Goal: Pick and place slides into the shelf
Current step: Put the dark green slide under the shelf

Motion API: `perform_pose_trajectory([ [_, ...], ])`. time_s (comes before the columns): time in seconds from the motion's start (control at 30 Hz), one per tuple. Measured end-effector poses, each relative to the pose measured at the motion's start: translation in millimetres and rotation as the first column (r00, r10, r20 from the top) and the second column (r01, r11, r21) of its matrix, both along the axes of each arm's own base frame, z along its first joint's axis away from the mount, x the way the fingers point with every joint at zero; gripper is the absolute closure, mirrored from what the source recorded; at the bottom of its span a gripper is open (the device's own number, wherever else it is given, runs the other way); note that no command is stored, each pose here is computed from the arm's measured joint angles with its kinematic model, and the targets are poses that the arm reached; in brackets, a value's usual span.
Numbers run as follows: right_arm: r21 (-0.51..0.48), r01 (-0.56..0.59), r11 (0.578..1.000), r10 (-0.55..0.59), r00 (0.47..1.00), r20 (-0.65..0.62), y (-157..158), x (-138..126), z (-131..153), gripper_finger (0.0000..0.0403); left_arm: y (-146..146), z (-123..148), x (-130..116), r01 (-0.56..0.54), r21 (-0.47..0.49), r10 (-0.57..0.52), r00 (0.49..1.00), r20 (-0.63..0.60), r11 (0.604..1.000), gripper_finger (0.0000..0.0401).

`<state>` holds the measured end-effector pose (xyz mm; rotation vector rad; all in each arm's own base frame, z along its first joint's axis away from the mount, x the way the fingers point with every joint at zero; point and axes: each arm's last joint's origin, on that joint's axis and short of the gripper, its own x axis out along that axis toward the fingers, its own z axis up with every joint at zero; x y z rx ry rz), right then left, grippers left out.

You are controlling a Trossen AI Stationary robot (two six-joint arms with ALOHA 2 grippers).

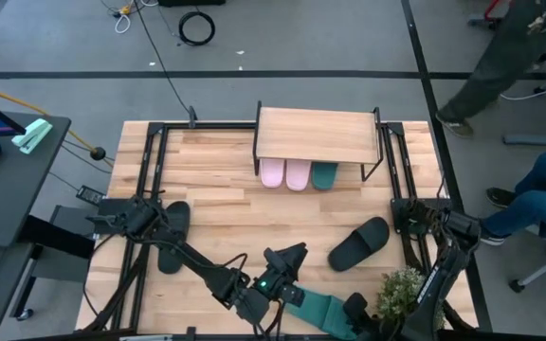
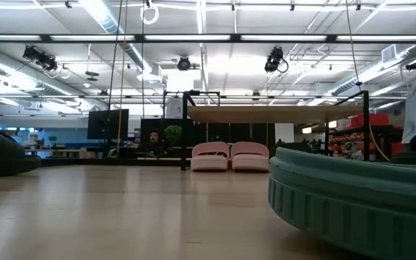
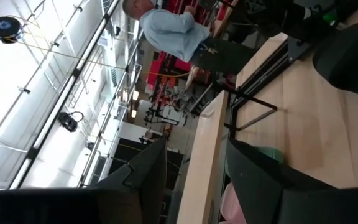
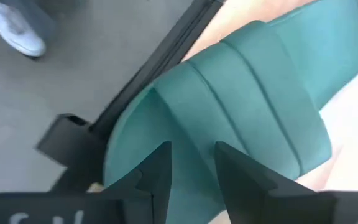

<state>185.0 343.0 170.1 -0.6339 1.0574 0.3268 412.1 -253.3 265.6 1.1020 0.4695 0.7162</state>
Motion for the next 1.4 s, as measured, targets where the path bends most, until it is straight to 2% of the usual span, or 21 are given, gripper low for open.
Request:
perform_pose_trajectory([
  [0.23,-0.090,-0.012,0.996,0.016,0.999,0.040,-0.6,4.7,-13.5,0.0273,6.9,0.0,4.2,-0.017,0.001,0.017,1.000,-0.001,1.000,0.0229],
  [0.47,-0.240,0.039,0.970,0.012,0.978,0.208,-9.2,8.5,-9.1,0.0273,12.9,0.0,7.7,-0.031,0.006,0.031,0.999,-0.007,1.000,0.0228],
  [0.63,-0.296,0.111,0.949,-0.017,0.953,0.302,-21.0,26.5,-5.2,0.0273,17.8,-0.1,10.4,-0.043,0.009,0.043,0.999,-0.010,0.999,0.0228],
  [0.93,-0.301,0.250,0.920,-0.148,0.935,0.324,-57.4,65.5,8.0,0.0273,27.9,3.3,14.2,-0.063,0.030,0.063,0.998,-0.031,0.998,0.0228],
  [1.07,-0.366,0.277,0.889,-0.172,0.940,0.293,-80.7,83.0,11.9,0.0273,33.8,20.2,10.2,-0.067,0.010,0.067,0.998,-0.002,0.998,0.0229],
  [1.27,-0.488,0.307,0.817,-0.229,0.950,0.214,-121.9,106.5,12.0,0.0273,41.6,51.9,-1.6,-0.065,-0.026,0.066,0.996,0.052,0.998,0.0228],
  [1.33,-0.515,0.338,0.788,-0.268,0.941,0.207,-136.4,112.2,13.7,0.0273,43.6,66.0,-8.3,-0.060,-0.046,0.064,0.995,0.081,0.997,0.0229],
  [1.4,-0.488,0.422,0.764,-0.351,0.906,0.235,-149.9,117.2,17.2,0.0273,47.6,80.2,-15.1,-0.059,-0.064,0.065,0.992,0.107,0.996,0.0229],
])
